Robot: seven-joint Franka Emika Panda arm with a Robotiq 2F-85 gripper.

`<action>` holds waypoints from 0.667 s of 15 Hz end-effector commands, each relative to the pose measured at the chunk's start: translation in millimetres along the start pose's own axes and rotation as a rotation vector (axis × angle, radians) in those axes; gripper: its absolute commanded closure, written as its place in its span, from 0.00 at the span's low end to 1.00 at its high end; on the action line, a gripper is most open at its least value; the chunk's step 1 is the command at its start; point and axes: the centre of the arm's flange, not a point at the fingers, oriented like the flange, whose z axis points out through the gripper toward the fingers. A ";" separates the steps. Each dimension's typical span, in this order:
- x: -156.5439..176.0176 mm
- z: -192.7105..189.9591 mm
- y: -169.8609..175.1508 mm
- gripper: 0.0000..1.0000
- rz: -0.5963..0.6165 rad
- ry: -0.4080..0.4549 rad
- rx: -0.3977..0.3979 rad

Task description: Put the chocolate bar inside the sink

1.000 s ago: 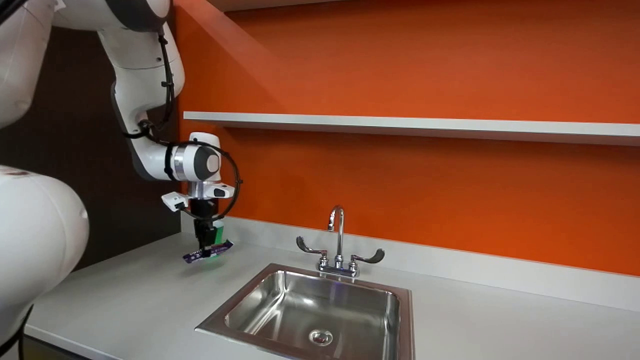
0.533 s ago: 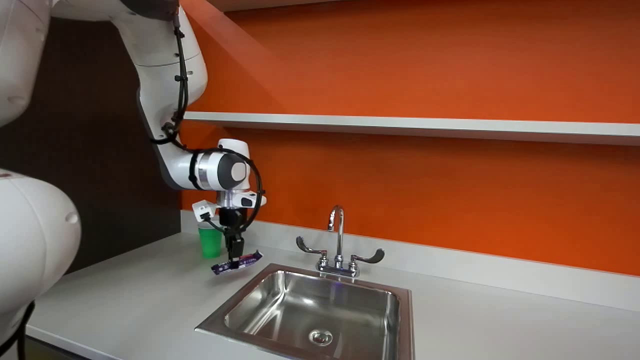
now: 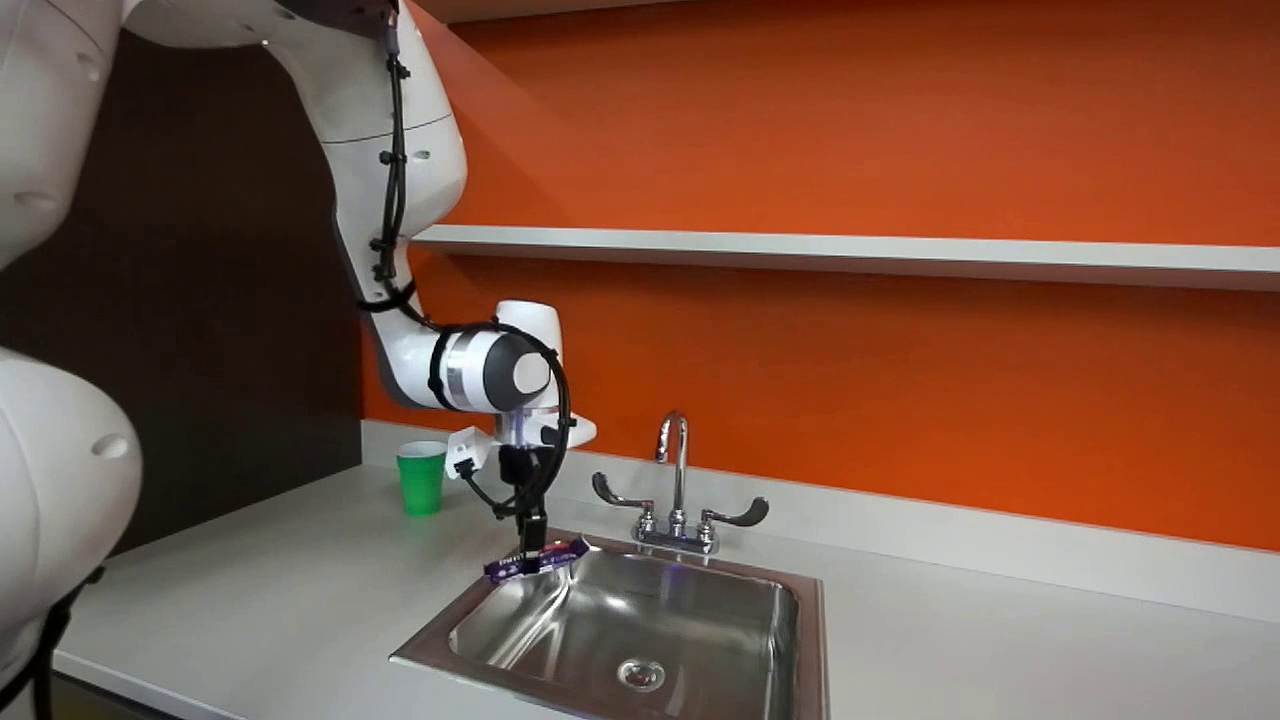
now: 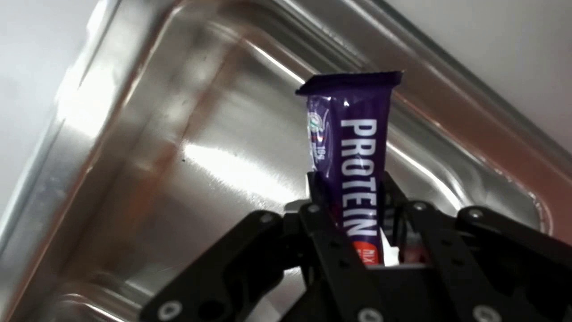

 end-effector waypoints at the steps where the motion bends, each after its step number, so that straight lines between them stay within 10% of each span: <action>1: 21.5 9.7 18.5 0.92 0.065 0.015 0.020; 10: 48.1 64.6 18.7 0.92 0.127 0.023 0.006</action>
